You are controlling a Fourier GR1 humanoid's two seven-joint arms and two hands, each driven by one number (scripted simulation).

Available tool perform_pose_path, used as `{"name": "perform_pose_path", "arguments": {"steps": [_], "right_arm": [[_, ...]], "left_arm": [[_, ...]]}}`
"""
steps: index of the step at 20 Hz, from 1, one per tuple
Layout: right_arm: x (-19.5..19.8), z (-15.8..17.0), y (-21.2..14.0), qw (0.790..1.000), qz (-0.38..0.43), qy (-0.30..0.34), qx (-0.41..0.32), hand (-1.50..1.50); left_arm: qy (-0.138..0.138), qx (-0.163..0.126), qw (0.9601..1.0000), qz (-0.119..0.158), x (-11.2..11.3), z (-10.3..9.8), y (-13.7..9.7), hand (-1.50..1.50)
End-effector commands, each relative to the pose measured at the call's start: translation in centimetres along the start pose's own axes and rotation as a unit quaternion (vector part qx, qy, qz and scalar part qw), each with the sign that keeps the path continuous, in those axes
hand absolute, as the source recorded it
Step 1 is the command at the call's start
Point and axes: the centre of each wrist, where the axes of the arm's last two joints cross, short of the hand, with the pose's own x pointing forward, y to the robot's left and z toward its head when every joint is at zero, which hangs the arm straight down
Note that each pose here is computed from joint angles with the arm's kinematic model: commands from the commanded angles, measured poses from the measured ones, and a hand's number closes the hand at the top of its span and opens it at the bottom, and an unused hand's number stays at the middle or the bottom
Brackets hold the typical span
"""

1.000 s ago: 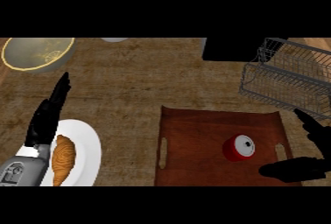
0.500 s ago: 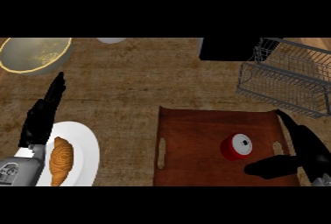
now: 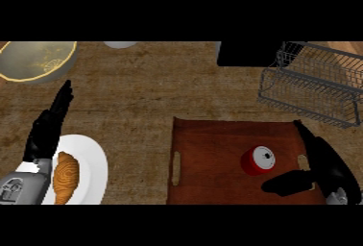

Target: Pick the can from the tray and place it in the tiered basket

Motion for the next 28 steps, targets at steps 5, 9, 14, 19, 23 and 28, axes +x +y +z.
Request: {"name": "perform_pose_path", "arguments": {"steps": [5,9,14,19,23,28], "right_arm": [[0.8,-0.8,1.8,0.993,0.002,0.119,0.018,-1.50],[0.4,-0.4,2.7,0.992,0.003,0.121,0.030,-1.50],[1.2,-1.1,2.6,0.992,-0.009,0.122,0.025,-1.50],[2.4,-2.6,4.4,0.992,-0.011,0.119,0.031,-1.50],[2.8,-2.9,5.2,0.992,-0.012,0.121,0.046,-1.50],[3.2,-3.8,6.4,0.988,-0.021,0.136,0.065,-1.50]], "left_arm": [[-0.008,0.006,0.9999,-0.002,-0.8,0.9,-0.2,0.00],[0.000,0.009,1.0000,0.003,-0.2,0.5,0.1,0.00],[-0.001,0.000,1.0000,-0.004,-0.3,-0.5,-0.3,0.00],[-0.002,0.003,1.0000,0.002,-0.4,-0.8,0.8,0.00],[-0.005,0.007,1.0000,-0.004,0.3,-0.7,0.8,0.00],[0.006,0.006,1.0000,-0.001,0.6,-0.7,0.8,0.00]]}}
